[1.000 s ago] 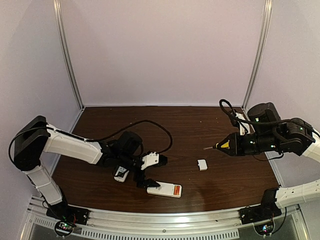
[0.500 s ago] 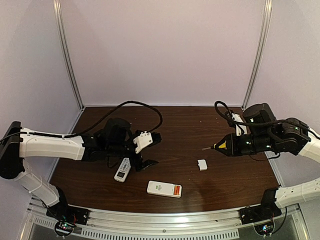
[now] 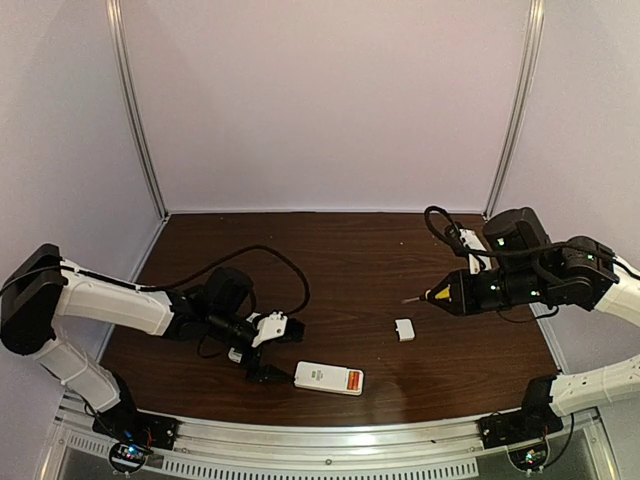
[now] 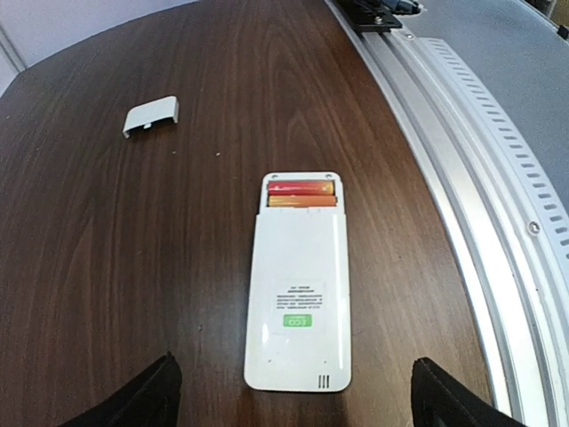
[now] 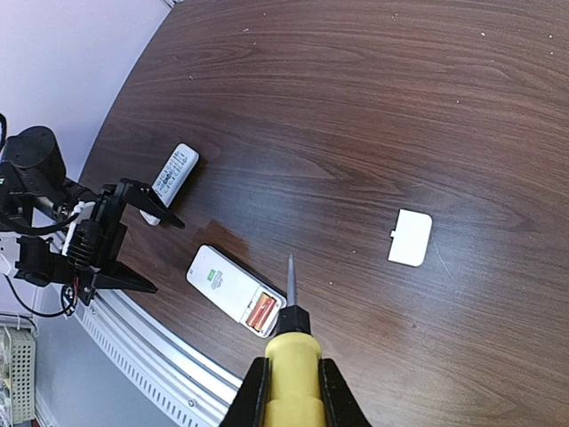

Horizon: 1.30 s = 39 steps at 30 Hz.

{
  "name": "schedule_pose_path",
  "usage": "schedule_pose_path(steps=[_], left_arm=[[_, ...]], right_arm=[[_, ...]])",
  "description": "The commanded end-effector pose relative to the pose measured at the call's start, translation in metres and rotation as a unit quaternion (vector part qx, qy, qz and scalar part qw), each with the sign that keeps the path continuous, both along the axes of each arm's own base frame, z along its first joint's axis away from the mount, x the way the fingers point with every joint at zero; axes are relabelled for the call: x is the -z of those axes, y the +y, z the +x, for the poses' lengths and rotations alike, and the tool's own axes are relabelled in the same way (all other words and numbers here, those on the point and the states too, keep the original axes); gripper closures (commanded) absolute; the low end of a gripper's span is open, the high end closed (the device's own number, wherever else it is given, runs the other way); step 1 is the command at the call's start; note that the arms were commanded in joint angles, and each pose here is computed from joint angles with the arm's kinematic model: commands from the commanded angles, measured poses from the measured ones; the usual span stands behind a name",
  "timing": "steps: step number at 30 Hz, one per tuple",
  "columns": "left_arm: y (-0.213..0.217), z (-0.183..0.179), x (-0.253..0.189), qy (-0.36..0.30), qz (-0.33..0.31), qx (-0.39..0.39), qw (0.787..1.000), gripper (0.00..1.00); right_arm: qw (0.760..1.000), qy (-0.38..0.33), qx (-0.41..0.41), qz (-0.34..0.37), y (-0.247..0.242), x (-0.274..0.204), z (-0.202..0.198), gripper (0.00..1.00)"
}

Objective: Unload the batteries from the remote control
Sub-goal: Pick up the remote control without the battery cover from the center of the board.

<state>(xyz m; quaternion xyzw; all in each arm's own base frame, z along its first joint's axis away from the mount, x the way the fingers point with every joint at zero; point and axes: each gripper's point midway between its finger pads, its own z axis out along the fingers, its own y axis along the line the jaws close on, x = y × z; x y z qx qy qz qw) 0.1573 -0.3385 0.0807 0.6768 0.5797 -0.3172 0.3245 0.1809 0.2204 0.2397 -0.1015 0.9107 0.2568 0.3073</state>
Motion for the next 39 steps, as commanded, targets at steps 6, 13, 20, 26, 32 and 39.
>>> schedule_pose_path(steps=[6, 13, 20, 26, 32, 39], left_arm=[[-0.02, -0.014, 0.013, -0.001, -0.071, 0.105, 0.992, 0.11], [-0.028, -0.003, 0.033, -0.002, -0.072, 0.083, 0.994, 0.14], [-0.036, 0.004, 0.046, 0.025, -0.067, 0.067, 0.995, 0.18], [-0.039, 0.006, 0.053, 0.006, -0.065, 0.051, 0.997, 0.18], [-0.044, 0.004, 0.061, 0.016, -0.06, 0.042, 0.997, 0.21], [-0.046, -0.006, 0.068, 0.026, -0.052, 0.053, 0.997, 0.24]], right_arm=[[0.999, 0.021, -0.026, -0.002, 0.002, 0.006, -0.01, 1.0], [0.999, 0.032, -0.023, -0.005, 0.0, 0.008, -0.013, 1.0], [0.999, 0.035, -0.023, -0.006, 0.003, 0.01, -0.011, 1.0], [0.999, 0.038, -0.024, -0.009, 0.007, 0.014, -0.009, 1.0], [0.999, 0.032, -0.022, -0.011, 0.008, 0.011, -0.006, 1.0], [0.999, 0.033, -0.027, -0.016, 0.009, 0.014, -0.006, 1.0]])
